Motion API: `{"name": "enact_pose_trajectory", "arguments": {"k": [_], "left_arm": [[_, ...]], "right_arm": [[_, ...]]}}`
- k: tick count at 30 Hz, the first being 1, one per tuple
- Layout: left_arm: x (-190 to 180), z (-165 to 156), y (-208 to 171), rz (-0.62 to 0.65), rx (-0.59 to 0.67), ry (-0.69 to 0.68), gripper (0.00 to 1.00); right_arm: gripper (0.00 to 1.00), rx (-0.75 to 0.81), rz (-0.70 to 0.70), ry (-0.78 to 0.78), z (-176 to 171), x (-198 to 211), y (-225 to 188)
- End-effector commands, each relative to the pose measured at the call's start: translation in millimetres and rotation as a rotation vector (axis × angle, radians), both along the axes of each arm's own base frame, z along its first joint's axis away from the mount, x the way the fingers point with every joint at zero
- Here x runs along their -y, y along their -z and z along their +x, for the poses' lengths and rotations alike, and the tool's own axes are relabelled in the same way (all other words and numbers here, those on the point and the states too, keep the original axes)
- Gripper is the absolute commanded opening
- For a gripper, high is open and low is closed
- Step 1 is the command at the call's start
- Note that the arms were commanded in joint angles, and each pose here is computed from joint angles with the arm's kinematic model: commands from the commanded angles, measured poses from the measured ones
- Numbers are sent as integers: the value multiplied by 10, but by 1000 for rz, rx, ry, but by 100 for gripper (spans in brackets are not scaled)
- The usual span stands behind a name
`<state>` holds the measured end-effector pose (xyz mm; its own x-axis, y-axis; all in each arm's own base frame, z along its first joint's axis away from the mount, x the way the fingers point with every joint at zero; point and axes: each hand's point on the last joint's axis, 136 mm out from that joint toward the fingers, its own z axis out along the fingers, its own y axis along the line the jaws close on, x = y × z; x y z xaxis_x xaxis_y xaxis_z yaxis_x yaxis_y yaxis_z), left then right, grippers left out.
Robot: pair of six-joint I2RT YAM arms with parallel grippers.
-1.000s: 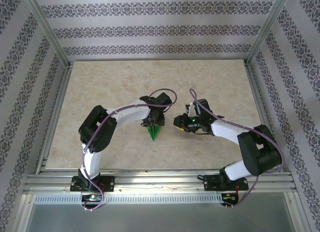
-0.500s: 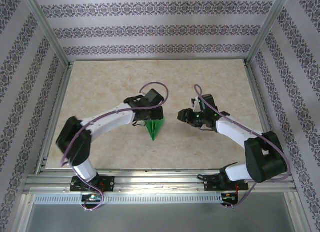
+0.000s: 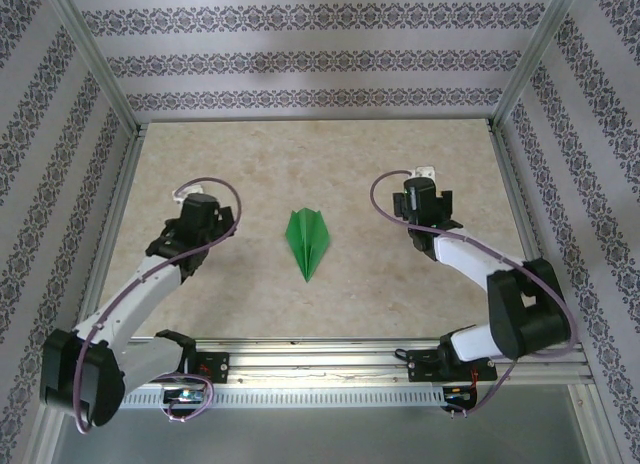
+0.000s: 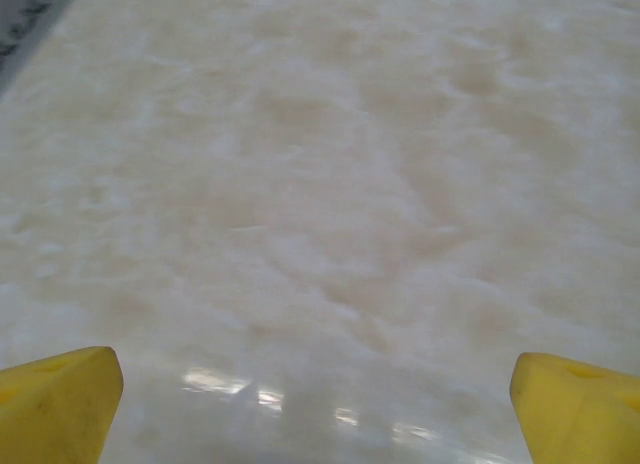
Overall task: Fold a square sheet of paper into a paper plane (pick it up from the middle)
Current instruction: Reset both arms
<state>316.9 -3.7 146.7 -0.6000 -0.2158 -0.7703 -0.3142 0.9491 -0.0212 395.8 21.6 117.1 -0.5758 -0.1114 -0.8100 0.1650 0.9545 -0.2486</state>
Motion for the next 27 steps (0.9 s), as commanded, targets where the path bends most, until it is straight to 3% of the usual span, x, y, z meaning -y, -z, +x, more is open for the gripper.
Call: {"name": "enact_pose_trajectory", "arguments": {"k": [1,3,8,10,12,14,17,23,27], "left_arm": [[-165,107,-9,45,44,36,100],[-272,128,128,61,24,30,100],[-317,258,322,128,85,86,100],[-318,310,323,130,152,94,100],[-262,369,323,131,244,134,100],[-211,429,286,134,333,166,100],[-152,570,247,138,398,207,100],[-60,796,566,123,373,299,99],[-294,808,561,109,363,175,99]], "right_arm": [[90,67,-93,22,109,238,82],[90,102,-64,-57,165,130,37],[89,177,245,-230,123,87,84],[90,279,319,-313,-3,60,49],[93,371,319,-320,-85,56,79],[94,324,302,-358,-88,-24,95],[98,331,277,-218,39,172,86],[98,337,260,-183,21,223,81],[98,327,258,-195,27,196,89]]}}
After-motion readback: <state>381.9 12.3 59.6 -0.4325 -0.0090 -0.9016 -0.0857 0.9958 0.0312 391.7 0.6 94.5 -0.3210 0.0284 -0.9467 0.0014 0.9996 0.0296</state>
